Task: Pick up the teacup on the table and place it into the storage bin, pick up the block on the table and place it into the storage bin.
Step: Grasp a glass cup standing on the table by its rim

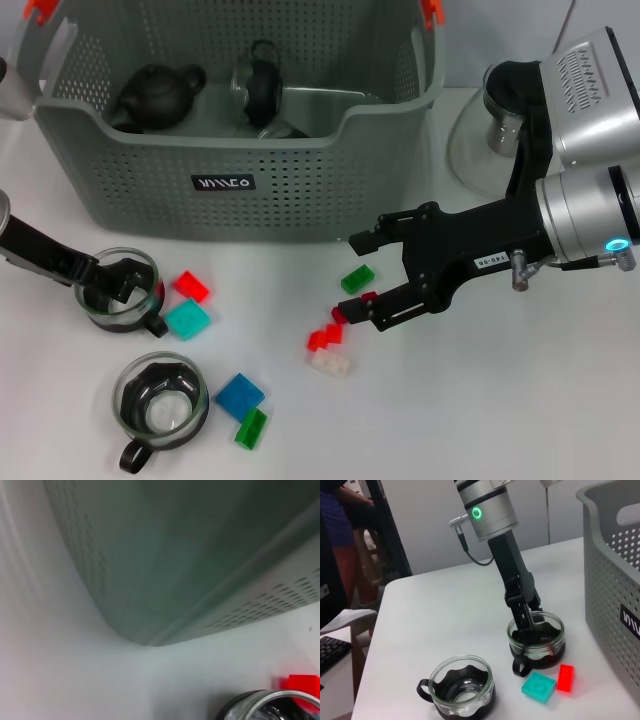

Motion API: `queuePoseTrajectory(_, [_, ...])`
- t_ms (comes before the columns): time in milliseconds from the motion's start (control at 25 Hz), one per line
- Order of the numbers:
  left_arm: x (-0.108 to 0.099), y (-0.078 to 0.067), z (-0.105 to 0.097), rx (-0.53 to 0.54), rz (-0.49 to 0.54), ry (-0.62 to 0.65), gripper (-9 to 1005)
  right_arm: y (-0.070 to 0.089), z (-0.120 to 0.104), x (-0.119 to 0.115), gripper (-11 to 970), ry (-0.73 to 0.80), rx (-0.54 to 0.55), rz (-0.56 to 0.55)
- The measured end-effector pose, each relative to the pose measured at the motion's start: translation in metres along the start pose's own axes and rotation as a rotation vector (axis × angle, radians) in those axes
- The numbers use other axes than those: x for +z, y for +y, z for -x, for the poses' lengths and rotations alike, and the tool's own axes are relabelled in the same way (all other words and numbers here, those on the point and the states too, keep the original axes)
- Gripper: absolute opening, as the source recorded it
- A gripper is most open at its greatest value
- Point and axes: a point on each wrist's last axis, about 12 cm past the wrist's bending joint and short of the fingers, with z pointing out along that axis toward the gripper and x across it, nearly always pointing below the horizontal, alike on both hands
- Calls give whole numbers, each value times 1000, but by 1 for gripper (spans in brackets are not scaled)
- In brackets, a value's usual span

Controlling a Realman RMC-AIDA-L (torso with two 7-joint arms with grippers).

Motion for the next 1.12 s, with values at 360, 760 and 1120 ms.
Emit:
queuePoseTrajectory(360, [2,1,0,-2,14,-9,899,0,-2,0,915,1,2,2])
queuePoseTrajectory(760, [5,3,-1,-7,30,-5,883,0,-3,0,915,-1,4,1])
queuePoseTrajectory(1120, [5,3,0,-7,32,-7,852,0,-3,0,916,-1,3,-1])
